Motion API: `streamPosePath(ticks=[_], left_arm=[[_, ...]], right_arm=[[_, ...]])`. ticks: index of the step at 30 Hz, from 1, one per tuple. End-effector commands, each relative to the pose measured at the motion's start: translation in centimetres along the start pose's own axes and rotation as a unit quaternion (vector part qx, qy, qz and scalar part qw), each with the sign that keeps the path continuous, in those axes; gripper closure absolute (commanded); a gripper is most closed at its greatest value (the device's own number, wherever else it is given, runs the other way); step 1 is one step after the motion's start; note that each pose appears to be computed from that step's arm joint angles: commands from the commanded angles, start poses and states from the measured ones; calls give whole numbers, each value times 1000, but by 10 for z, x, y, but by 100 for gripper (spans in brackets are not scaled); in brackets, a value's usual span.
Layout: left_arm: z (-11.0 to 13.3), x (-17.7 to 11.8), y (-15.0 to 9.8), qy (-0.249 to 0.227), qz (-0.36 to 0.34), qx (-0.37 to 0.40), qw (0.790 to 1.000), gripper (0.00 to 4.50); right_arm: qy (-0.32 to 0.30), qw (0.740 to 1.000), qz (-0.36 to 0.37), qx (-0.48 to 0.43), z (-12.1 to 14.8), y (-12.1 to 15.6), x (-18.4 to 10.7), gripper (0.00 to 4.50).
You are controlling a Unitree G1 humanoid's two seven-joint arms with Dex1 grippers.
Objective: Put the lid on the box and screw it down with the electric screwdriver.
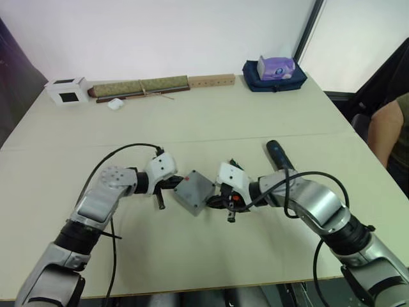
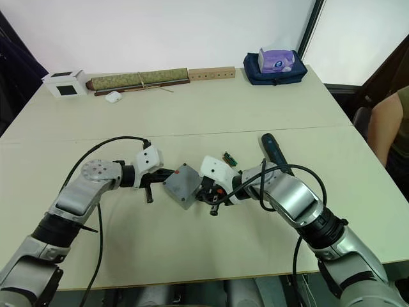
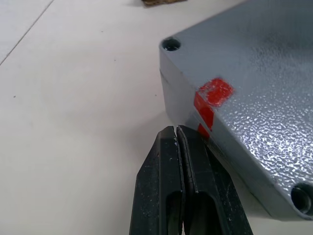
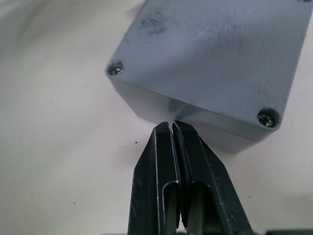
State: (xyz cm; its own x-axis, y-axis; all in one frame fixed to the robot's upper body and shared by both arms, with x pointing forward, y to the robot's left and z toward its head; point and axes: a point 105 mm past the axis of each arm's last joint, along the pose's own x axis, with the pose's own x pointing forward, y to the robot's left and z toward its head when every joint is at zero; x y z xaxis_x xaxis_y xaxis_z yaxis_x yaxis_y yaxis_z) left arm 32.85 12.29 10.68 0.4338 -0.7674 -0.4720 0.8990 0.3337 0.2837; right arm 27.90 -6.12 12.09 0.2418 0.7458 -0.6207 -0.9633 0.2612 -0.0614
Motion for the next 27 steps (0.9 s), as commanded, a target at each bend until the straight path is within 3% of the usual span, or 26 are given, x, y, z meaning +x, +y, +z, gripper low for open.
streamPosePath(ticks=[1,6,11,17,27], left_arm=[[-6,-24,-3,23,-10,23,999,450],[-7,-37,-23,26,-53,13,998,450],[2,-37,-36,7,-74,-5,997,450],[11,-23,-26,-9,-47,0,999,450],[19,-17,-16,-20,-36,10,999,450]], right_arm=[[-6,998,-59,-34,6,-21,-25,446],[-25,993,-108,-42,12,-46,-30,446],[-44,991,-119,-44,18,-57,-15,446],[-54,995,-75,-37,20,-44,15,446],[-46,997,-52,-30,14,-30,13,446]])
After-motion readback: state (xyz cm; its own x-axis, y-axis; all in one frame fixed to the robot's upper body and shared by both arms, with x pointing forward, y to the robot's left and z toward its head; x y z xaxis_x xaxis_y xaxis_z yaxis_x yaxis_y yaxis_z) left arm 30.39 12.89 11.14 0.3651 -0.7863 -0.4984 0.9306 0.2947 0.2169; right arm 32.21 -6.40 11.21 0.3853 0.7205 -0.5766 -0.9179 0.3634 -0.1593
